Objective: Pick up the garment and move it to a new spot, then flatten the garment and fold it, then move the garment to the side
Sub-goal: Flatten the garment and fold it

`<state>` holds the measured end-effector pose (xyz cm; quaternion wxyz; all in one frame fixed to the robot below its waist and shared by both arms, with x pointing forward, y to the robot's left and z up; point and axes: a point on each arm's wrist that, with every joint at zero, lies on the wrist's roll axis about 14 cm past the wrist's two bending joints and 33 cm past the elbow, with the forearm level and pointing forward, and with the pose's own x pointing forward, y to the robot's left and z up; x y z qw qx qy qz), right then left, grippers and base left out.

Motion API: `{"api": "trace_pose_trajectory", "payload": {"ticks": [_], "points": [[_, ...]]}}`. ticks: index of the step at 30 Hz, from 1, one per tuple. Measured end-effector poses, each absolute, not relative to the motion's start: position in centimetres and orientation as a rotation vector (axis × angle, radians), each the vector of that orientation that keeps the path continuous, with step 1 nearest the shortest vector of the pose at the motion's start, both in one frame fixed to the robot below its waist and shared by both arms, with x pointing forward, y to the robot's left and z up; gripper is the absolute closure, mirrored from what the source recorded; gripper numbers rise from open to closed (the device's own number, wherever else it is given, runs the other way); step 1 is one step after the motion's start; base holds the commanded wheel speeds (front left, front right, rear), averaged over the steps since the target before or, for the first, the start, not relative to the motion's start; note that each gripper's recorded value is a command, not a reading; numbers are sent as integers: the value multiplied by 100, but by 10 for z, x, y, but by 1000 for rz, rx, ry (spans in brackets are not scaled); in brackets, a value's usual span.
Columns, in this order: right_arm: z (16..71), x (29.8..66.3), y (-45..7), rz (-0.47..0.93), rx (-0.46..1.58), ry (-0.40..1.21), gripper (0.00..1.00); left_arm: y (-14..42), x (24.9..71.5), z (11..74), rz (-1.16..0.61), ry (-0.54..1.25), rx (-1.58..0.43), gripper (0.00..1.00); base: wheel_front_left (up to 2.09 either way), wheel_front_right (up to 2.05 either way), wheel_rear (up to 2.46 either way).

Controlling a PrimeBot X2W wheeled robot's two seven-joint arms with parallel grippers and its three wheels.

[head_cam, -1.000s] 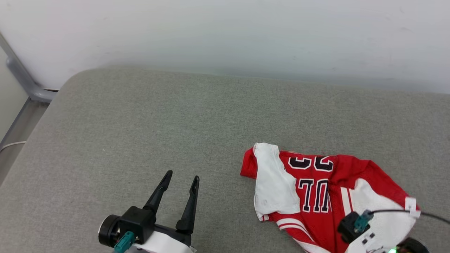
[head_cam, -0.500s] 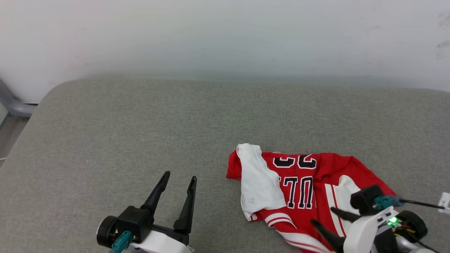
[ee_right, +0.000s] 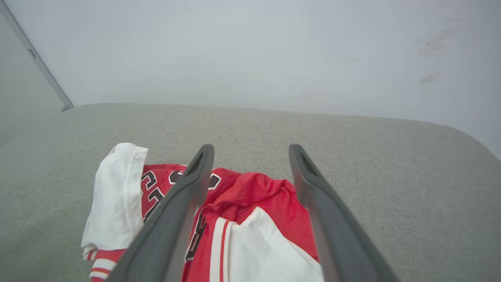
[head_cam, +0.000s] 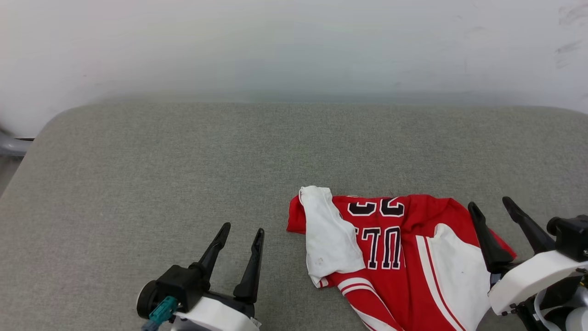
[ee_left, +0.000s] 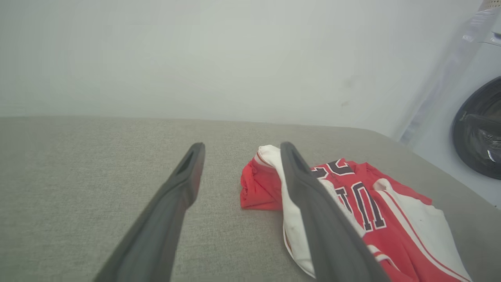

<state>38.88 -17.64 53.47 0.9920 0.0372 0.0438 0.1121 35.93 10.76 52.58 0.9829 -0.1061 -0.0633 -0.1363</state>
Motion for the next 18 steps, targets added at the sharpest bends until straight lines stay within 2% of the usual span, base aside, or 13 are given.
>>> {"api": "trace_pose_trajectory", "payload": {"ticks": [8, 13, 18], "points": [[517, 390, -188, 140, 111, 85, 0, 70, 394, 506, -403, 124, -187, 0, 0, 0, 0], [508, 390, -197, 106, 108, 107, 0, 33, 408, 503, -529, 341, -47, 0, 0, 0, 0], [501, 391, -198, 93, 112, 117, 0, 13, 416, 499, -598, 441, 72, 0, 0, 0, 0]]}}
